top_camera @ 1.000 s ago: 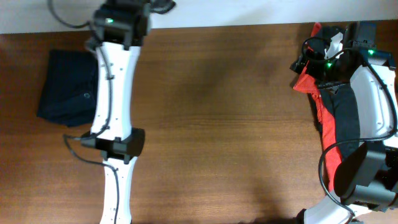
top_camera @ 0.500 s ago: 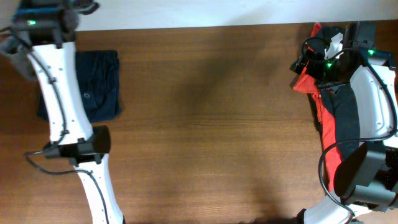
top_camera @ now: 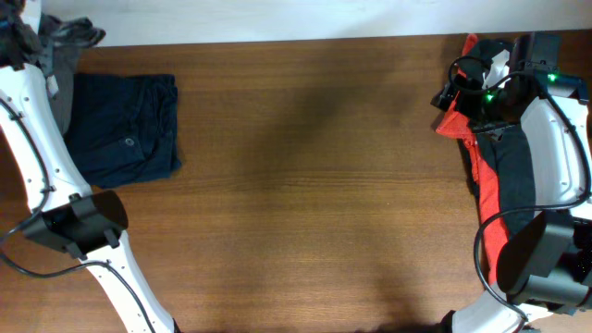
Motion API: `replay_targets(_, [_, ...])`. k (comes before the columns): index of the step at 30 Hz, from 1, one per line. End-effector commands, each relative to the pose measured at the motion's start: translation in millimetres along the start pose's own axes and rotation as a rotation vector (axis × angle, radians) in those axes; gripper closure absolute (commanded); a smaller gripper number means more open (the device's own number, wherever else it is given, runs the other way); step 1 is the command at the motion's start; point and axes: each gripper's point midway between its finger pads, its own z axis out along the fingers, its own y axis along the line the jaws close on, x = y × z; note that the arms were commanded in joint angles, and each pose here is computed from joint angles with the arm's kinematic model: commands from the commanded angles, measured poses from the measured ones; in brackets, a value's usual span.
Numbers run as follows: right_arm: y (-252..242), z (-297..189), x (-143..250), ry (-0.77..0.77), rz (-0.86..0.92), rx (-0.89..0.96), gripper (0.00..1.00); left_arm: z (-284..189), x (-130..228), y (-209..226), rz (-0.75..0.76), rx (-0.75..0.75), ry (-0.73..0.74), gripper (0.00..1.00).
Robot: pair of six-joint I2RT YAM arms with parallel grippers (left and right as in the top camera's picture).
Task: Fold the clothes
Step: 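Carry the shorts left and place them on the navy garment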
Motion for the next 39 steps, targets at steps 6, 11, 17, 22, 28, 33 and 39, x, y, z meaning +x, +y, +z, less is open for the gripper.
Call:
replay_targets(6, [-0.7, -1.3, -1.7, -0.004, -0.009, 0.002, 0.01, 26.8, 27.4, -15.6, 0.028, 0.080, 0.086, 1.00])
replay_targets(11, [-0.5, -1.3, -2.3, -0.007, -0.010, 0.001, 0.01, 29.8, 29.7, -30.0, 0.047, 0.104, 0.105, 1.00])
replay_targets(17, [0.5, -1.3, -5.6, -0.020, -0.015, -0.003, 0.01, 14.6, 16.5, -76.5, 0.112, 0.205, 0.082, 1.00])
replay_targets(22, [0.6, -1.3, -6.0, -0.021, -0.016, -0.003, 0.01, -4.6, 13.0, -126.9, 0.178, 0.295, 0.098, 1.00])
replay_targets(28, [0.4, -1.3, -5.3, -0.018, -0.015, -0.002, 0.01, -11.5, 25.0, -183.2, 0.276, 0.395, 0.152, 0.01])
replay_targets(33, [-0.1, -1.3, -3.3, -0.010, -0.012, 0.000, 0.01, -8.2, 47.3, -216.8, 0.323, 0.487, 0.222, 0.01])
replay_targets(39, [-0.2, -1.3, -3.0, -0.009, -0.011, 0.000, 0.01, -21.6, 38.2, -229.4, 0.289, 0.588, 0.171, 0.01])
